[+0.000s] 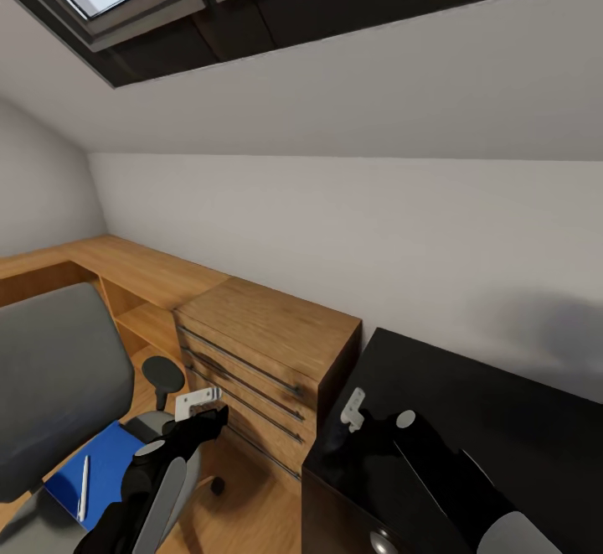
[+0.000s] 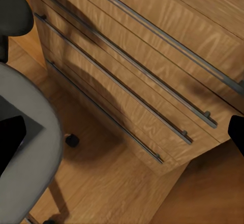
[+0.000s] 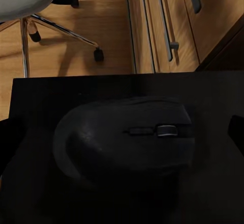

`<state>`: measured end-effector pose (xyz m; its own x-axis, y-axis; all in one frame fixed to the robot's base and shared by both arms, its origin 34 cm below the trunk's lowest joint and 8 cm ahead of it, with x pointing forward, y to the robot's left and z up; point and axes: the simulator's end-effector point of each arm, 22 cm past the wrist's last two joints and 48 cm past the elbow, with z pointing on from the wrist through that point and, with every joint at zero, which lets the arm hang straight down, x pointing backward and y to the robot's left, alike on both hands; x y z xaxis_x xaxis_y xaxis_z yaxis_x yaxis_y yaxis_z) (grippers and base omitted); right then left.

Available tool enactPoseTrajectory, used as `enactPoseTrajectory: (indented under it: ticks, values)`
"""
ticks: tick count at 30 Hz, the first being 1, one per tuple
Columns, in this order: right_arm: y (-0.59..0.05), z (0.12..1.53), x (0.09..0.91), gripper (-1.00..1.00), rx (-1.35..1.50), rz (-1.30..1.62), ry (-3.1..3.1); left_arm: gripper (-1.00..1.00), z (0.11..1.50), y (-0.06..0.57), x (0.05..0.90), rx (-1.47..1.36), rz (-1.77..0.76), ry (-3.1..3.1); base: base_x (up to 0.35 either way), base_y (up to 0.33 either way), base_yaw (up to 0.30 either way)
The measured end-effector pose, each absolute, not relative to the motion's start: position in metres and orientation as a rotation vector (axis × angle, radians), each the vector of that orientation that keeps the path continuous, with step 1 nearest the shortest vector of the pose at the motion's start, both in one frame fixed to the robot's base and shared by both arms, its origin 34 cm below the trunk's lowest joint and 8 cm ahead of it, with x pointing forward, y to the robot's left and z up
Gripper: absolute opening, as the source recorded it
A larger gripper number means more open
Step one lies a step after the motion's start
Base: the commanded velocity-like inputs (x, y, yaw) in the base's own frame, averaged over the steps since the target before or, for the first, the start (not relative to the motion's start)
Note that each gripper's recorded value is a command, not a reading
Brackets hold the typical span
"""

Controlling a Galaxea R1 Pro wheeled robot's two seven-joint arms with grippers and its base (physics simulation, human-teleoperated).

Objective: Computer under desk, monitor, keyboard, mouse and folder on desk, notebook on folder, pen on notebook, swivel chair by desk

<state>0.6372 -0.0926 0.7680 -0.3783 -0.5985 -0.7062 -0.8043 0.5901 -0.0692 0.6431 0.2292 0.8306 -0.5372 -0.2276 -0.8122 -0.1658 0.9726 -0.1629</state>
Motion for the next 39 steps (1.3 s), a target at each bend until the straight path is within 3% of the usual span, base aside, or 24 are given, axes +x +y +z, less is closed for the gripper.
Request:
enactPoseTrajectory:
  ticks: [21,31,32,39]
  values:
    - [-0.075,0.825,0.674,1.00,-0.972,0.248,2.001,1.00,0.829,0.229,0.643,-0.276,-0.079,2.153,0.000,0.000,0.000]
    - [-0.103,0.905,0.724,1.00,-0.459,0.045,1.982,1.00,0.828,0.230,0.643,-0.278,-0.078,2.154,-0.087,0.098,0.000]
    - [-0.138,0.917,0.734,1.00,-0.263,-0.023,1.988,1.00,0.828,0.230,0.643,-0.278,-0.078,2.154,-0.219,0.223,0.000]
    - [-0.195,0.925,0.736,1.00,0.080,-0.119,1.990,1.00,0.828,0.230,0.643,-0.278,-0.078,2.154,-0.229,0.234,0.000]
